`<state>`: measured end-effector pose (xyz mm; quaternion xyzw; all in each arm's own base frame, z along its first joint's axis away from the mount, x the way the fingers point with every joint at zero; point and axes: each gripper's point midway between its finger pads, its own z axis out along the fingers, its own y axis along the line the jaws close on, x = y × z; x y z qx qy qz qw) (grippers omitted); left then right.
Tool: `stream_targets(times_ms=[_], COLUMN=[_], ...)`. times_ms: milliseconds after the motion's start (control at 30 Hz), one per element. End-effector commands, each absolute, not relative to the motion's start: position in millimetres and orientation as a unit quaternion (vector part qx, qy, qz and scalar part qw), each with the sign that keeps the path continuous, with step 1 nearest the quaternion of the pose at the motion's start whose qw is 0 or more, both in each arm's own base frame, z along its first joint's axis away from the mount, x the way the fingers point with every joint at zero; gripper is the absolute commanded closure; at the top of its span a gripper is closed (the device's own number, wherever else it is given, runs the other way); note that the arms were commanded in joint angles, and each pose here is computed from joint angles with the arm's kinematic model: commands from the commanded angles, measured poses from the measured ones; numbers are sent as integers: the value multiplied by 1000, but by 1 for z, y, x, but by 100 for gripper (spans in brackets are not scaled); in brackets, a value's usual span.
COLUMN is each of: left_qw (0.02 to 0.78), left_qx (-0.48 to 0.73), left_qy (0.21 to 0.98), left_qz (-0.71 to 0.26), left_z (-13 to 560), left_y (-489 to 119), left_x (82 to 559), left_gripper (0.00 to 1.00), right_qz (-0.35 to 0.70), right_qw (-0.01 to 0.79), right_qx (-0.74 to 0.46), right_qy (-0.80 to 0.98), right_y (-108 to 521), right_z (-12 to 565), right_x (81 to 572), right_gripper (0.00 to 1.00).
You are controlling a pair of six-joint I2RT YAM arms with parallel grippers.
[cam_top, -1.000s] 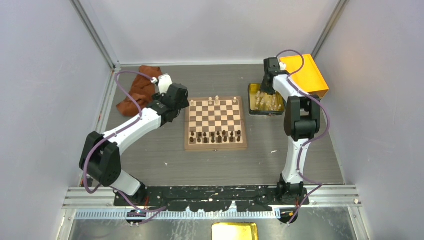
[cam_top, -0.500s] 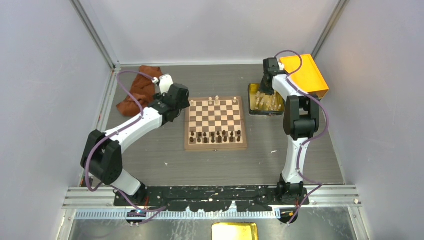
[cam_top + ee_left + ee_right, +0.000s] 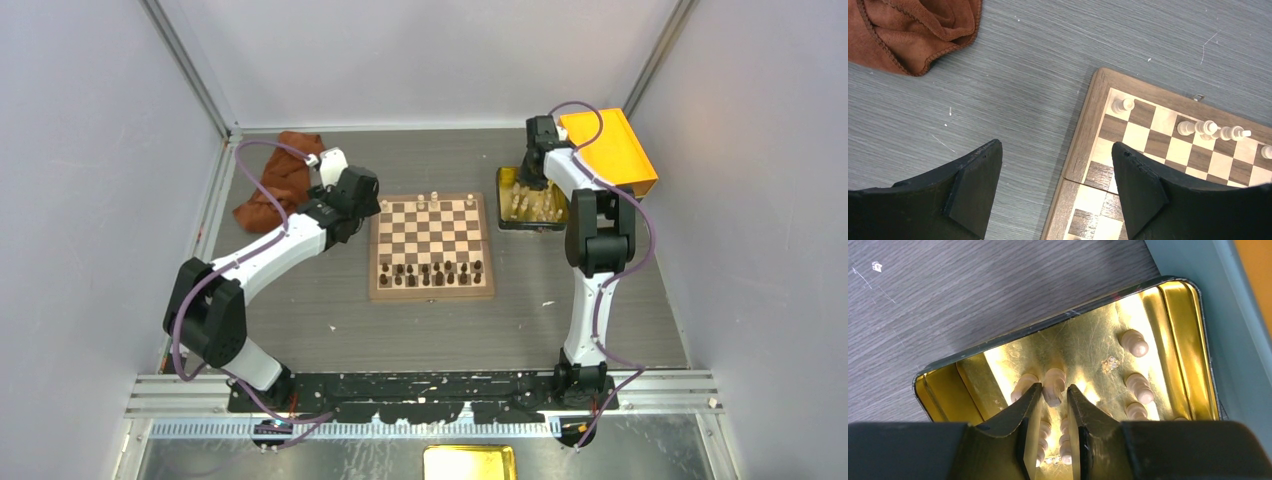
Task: Set up the chess pieces on the board
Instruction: Pick up the chess piece from the storage box.
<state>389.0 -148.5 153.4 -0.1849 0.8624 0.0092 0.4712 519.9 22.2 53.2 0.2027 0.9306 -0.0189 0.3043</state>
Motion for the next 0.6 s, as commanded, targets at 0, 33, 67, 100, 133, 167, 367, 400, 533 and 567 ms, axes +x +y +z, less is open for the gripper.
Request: stream_targets(times_ms=[0, 33, 67, 100, 133, 167, 367, 400, 533, 567], left_qw=[497, 497, 497, 497, 496, 496, 496, 496, 498, 498], left_qx=[-198, -198, -198, -197, -197, -198, -200, -199, -199, -200], left_qy=[845, 845, 845, 845, 845, 845, 845, 845, 844, 844], left_qz=[-7, -7, -7, -7, -6, -6, -6, -7, -9, -10], left_z=[176, 175, 175, 175, 175, 176, 175, 176, 178, 178], left_y=[-155, -155, -155, -155, -155, -155, -154, -154, -155, -154], left_x=[401, 401, 401, 401, 400, 400, 399, 398, 398, 398], left_gripper=[19, 19, 19, 19, 19, 19, 19, 19, 19, 19], right_qz=[-12, -12, -11, -11, -11, -11, -12, -12, -13, -13], right_qw=[334, 335, 334, 334, 334, 333, 331, 332, 337, 339], right_qx=[204, 204, 204, 203, 204, 203, 205, 205, 207, 207], right_qy=[920, 920, 920, 920, 920, 921, 921, 921, 918, 918], right_y=[18, 19, 19, 19, 19, 20, 19, 19, 18, 18], right_z=[74, 75, 74, 74, 74, 74, 74, 75, 81, 84], right_x=[537, 537, 537, 537, 537, 537, 535, 535, 534, 534], right_gripper=[71, 74, 76, 78, 80, 82, 94, 97, 99, 99])
